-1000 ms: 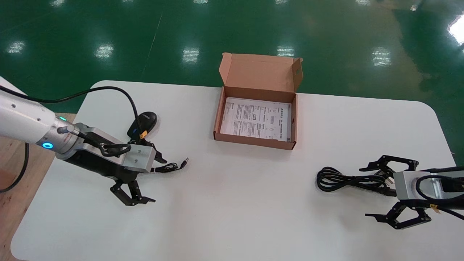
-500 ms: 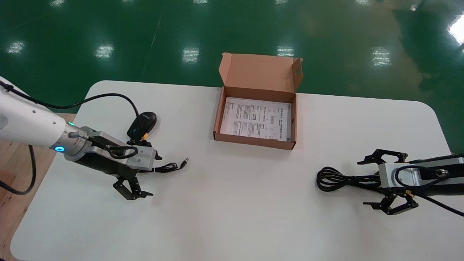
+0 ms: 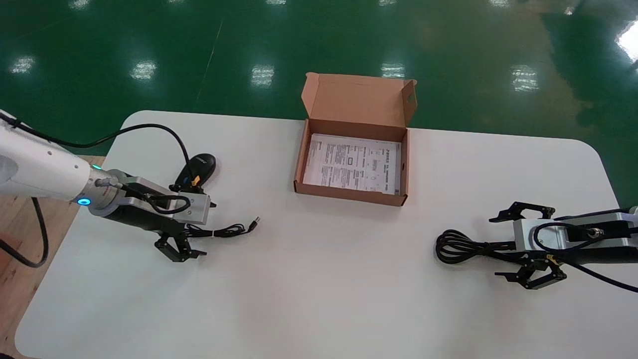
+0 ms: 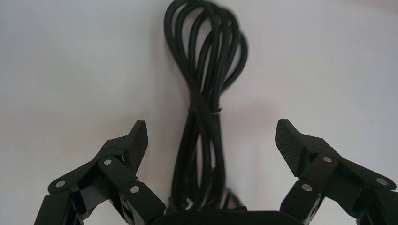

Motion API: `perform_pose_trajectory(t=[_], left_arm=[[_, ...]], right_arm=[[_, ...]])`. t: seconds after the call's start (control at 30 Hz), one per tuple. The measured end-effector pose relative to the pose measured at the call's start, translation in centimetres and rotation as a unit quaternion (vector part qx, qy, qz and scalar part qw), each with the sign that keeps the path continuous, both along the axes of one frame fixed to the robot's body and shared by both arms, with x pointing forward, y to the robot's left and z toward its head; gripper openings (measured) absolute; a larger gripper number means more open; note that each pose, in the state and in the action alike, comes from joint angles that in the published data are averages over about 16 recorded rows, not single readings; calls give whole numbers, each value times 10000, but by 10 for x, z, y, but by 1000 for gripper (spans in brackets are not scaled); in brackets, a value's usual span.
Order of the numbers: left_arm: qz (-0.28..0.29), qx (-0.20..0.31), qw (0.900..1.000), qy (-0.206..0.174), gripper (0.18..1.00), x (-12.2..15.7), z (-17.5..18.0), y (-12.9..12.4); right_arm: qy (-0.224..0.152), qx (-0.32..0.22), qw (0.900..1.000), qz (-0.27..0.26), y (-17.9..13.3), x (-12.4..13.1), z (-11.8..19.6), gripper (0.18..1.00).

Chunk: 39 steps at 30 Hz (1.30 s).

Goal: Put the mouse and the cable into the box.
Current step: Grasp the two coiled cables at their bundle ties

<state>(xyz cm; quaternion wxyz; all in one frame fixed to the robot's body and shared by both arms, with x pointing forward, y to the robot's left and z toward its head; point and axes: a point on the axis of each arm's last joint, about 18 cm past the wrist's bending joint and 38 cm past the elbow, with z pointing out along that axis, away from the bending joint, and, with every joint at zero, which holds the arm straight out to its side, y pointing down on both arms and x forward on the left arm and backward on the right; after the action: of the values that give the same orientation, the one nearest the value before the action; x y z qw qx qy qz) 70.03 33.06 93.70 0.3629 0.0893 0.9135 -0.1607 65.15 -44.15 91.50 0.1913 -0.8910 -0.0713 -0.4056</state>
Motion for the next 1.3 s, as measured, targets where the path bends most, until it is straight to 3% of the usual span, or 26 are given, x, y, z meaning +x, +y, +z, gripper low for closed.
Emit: perform_pose_trajectory(t=[0.37,0.67,0.97,1.3], left_arm=[[18,8,10000,-25,982,1,0,1],[-4,-1,10000,-17,913,0,0,0],[-19,-7,10000,-13,749,0,1,-1],[-27,-7,10000,-12,515,0,1,-1]], right_arm=[[13,-27,10000,-14,-1,1,-1,981],[1,-6,10000,2,0,0,-1,895],[-5,2,10000,10,0,0,0,744],[-6,6,10000,17,0,0,0,497]])
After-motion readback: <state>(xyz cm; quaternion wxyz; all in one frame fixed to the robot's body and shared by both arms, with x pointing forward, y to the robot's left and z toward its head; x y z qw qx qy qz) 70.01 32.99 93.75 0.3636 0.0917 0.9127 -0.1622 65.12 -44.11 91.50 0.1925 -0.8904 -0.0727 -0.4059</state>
